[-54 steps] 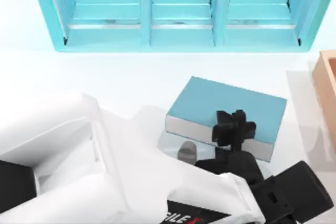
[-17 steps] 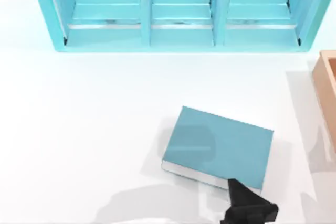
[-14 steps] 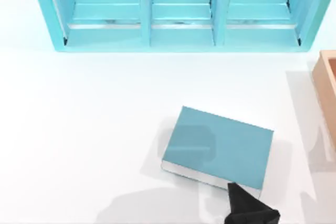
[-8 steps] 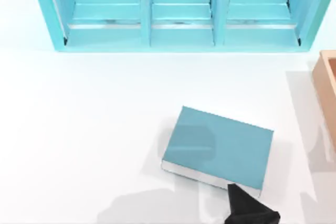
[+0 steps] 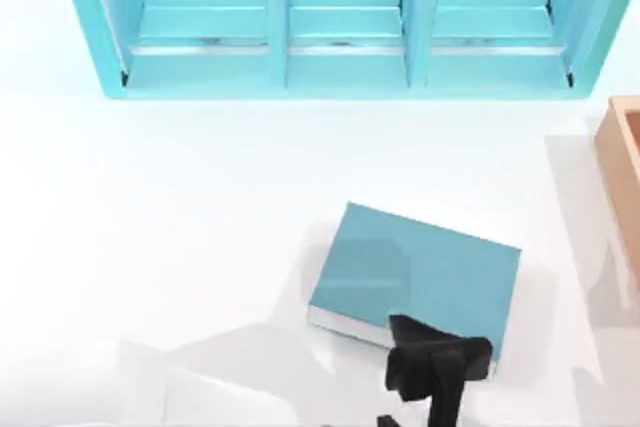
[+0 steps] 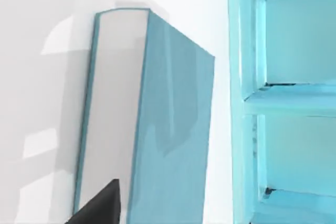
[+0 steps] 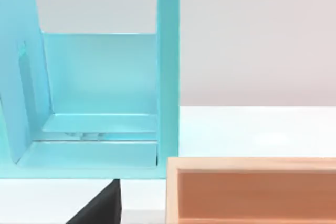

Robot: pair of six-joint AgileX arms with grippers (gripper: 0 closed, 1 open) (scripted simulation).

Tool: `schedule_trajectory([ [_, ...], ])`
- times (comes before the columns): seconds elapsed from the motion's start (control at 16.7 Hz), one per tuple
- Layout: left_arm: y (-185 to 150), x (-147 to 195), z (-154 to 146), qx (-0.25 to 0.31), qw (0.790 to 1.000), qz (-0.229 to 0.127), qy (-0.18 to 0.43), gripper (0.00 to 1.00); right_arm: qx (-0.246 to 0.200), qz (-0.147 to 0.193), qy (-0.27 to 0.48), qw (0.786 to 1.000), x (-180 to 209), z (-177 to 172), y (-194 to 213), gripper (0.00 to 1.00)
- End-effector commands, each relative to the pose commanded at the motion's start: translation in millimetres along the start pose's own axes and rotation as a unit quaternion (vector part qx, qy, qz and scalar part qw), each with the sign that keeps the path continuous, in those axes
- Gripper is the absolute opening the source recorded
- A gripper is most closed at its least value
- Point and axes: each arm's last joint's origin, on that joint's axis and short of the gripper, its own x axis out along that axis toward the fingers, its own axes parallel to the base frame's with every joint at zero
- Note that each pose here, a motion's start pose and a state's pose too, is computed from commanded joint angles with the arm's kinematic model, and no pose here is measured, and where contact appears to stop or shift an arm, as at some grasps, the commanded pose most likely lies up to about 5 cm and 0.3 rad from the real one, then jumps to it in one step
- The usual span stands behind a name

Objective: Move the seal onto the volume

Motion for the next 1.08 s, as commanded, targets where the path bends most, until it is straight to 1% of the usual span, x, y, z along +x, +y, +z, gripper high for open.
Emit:
schedule_trajectory([
  [0.18, -35, 17, 28, 0.048, 0.995, 0.083, -0.016, 1.0, 0.0, 0.0, 0.0, 1.0, 0, 0, 0, 1.0],
  [0.3, -58, 33, 54, 0.086, 0.986, 0.145, -0.008, 1.0, 0.0, 0.0, 0.0, 1.0, 0, 0, 0, 1.0],
  [0.42, -78, 50, 87, 0.125, 0.971, 0.201, 0.024, 1.0, 0.0, 0.0, 0.0, 1.0, 0, 0, 0, 1.0],
  [0.48, -86, 58, 104, 0.145, 0.963, 0.223, 0.048, 1.0, 0.0, 0.0, 0.0, 1.0, 0, 0, 0, 1.0],
  [0.54, -93, 66, 123, 0.165, 0.954, 0.237, 0.078, 1.0, 0.0, 0.0, 0.0, 1.0, 0, 0, 0, 1.0],
  [0.6, -98, 74, 142, 0.185, 0.946, 0.242, 0.113, 1.0, 0.0, 0.0, 0.0, 1.0, 0, 0, 0, 1.0],
  [0.66, -102, 80, 161, 0.206, 0.938, 0.237, 0.149, 1.0, 0.0, 0.0, 0.0, 1.0, 0, 0, 0, 1.0],
  [0.72, -103, 86, 180, 0.228, 0.931, 0.22, 0.184, 1.0, 0.0, 0.0, 0.0, 1.0, 0, 0, 0, 1.0],
  [0.78, -104, 91, 198, 0.251, 0.924, 0.193, 0.215, 1.0, 0.0, 0.0, 0.0, 1.0, 0, 0, 0, 1.0],
  [0.9, -101, 97, 230, 0.301, 0.912, 0.112, 0.255, 1.0, 0.0, 0.0, 0.0, 1.0, 0, 0, 0, 1.0],
  [0.96, -97, 100, 244, 0.329, 0.905, 0.066, 0.261, 1.0, 0.0, 0.0, 0.0, 1.0, 0, 0, 0, 1.0],
  [1.08, -87, 105, 268, 0.387, 0.889, -0.025, 0.245, 1.0, 0.0, 0.0, 0.0, 1.0, 0, 0, 0, 1.0],
])
